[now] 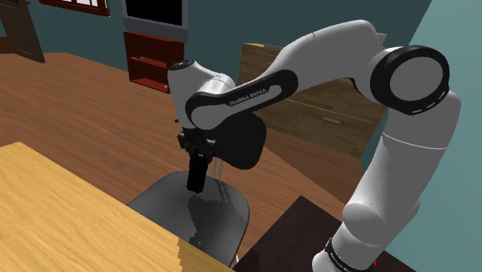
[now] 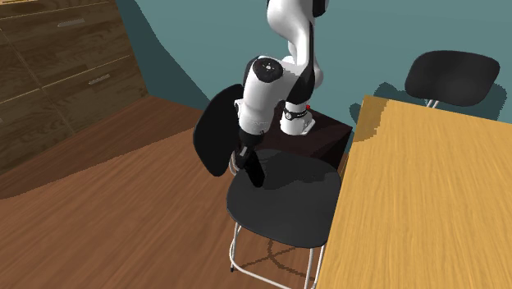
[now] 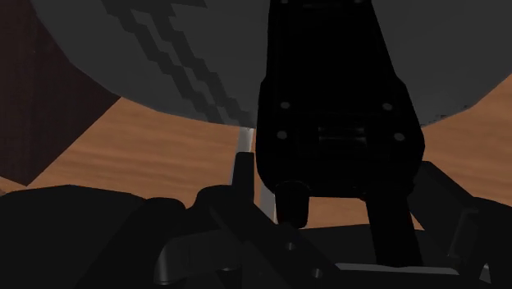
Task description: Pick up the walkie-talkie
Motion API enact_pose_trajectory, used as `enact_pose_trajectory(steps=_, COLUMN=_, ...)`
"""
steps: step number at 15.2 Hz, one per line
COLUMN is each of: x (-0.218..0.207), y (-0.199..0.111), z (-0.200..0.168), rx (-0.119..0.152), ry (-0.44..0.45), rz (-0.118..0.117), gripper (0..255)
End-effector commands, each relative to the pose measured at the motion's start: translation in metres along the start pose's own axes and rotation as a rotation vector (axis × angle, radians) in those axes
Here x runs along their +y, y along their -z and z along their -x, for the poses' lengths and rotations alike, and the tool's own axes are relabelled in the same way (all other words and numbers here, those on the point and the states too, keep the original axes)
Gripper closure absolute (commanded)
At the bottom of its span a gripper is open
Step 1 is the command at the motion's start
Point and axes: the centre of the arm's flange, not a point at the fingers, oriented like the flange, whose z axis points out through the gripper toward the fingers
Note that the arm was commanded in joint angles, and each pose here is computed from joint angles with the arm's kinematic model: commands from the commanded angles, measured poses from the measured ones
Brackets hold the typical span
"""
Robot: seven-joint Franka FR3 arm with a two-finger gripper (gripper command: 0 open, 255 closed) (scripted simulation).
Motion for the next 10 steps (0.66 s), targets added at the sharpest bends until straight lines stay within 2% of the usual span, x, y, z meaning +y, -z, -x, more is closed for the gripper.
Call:
enact_pose_trajectory(steps=1, x=0.001, y=0.011, z=-0.001, rx=0.000, ry=0.000, rz=0.000, gripper=255)
enact_pose_trajectory(steps=8, x=0.004, y=0.047, z=-0.010, rx=0.000, ry=0.000, rz=0.000, gripper=255)
enact_pose_trajectory(steps=10, x=0.004, y=0.048, z=-0.010, rx=0.000, ry=0.000, rz=0.000, gripper=255)
